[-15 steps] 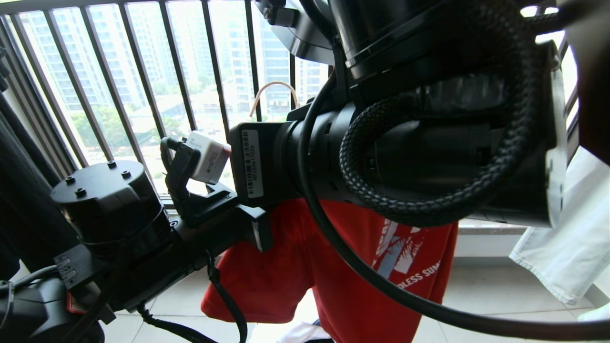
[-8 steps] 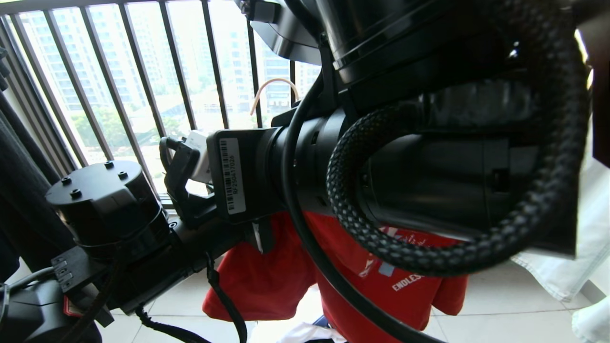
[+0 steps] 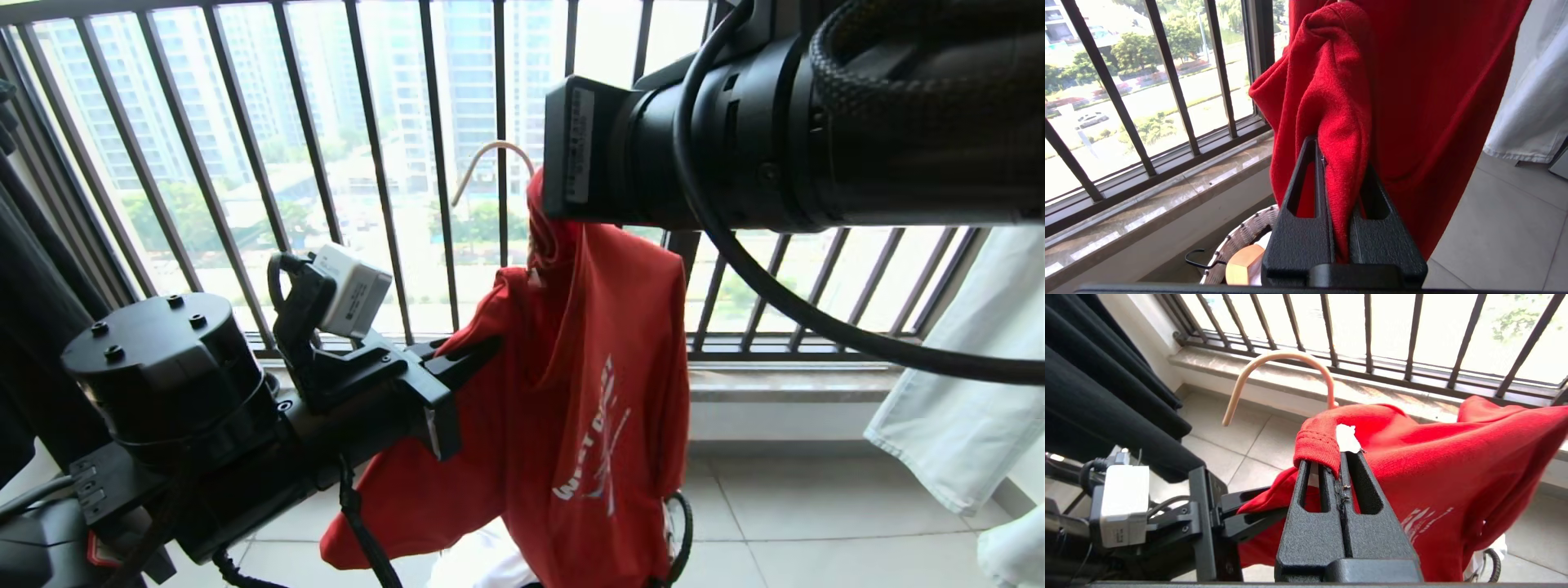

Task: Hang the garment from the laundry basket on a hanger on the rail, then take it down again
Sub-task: Hang the clothes on the clothes rack

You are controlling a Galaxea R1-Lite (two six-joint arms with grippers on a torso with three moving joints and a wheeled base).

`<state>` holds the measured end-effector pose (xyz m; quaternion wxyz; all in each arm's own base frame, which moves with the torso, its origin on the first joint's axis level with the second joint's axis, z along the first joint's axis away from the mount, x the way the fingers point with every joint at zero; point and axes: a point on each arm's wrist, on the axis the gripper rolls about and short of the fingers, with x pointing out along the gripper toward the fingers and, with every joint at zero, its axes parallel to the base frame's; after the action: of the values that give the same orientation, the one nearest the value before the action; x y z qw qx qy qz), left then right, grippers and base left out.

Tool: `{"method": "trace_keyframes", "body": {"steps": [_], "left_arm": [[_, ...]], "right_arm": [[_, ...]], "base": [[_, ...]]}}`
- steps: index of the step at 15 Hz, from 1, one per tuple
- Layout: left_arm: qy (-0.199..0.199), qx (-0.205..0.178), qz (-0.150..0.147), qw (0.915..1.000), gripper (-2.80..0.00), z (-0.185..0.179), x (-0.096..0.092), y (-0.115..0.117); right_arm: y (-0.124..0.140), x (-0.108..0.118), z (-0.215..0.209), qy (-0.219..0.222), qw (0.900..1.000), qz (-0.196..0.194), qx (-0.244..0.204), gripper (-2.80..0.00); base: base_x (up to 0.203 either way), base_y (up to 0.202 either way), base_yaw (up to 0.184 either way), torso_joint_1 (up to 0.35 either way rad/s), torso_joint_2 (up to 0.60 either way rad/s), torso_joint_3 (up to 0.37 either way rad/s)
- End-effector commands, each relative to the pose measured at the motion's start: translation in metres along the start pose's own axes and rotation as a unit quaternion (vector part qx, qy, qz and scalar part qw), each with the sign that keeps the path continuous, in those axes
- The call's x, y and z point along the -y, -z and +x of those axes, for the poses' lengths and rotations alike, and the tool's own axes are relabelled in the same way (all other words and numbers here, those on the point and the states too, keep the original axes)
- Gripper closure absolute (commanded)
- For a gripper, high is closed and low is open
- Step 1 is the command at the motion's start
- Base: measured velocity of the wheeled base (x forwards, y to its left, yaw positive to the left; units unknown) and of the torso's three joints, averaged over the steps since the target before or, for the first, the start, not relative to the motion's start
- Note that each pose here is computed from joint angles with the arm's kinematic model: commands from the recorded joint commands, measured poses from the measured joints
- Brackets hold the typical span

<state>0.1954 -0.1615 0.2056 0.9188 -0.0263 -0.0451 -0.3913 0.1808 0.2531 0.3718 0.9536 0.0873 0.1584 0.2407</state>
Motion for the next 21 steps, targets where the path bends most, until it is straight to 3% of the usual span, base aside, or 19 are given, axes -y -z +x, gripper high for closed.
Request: {"method": "trace_keyframes", "body": {"steps": [1, 9, 12, 21], "left_arm": [[0.000, 0.008, 0.001, 1.0000, 0.00, -0.002, 0.000, -0.003], [0.022, 0.026, 0.003, 0.9994, 0.00, -0.015, 0.006, -0.014], [0.025, 0.014, 0.028, 0.9992, 0.00, -0.017, 0.008, -0.008], [0.028, 0.011, 0.042, 0.9987, 0.00, -0.031, 0.011, -0.018]], "right_arm": [[-0.012, 0.019, -0.002, 0.033, 0.999, 0.013, 0.020, 0.00], [-0.010, 0.060, 0.028, 0.114, 0.993, 0.022, 0.010, 0.00], [-0.013, 0.074, 0.032, 0.135, 0.990, 0.030, 0.017, 0.00], [-0.025, 0.109, 0.025, 0.185, 0.981, 0.041, 0.034, 0.00]], "base": [[0.000, 0.000, 0.000, 0.000, 0.00, 0.000], [0.000, 0.000, 0.000, 0.000, 0.00, 0.000], [0.000, 0.000, 0.000, 0.000, 0.00, 0.000], [0.000, 0.000, 0.000, 0.000, 0.00, 0.000]]}}
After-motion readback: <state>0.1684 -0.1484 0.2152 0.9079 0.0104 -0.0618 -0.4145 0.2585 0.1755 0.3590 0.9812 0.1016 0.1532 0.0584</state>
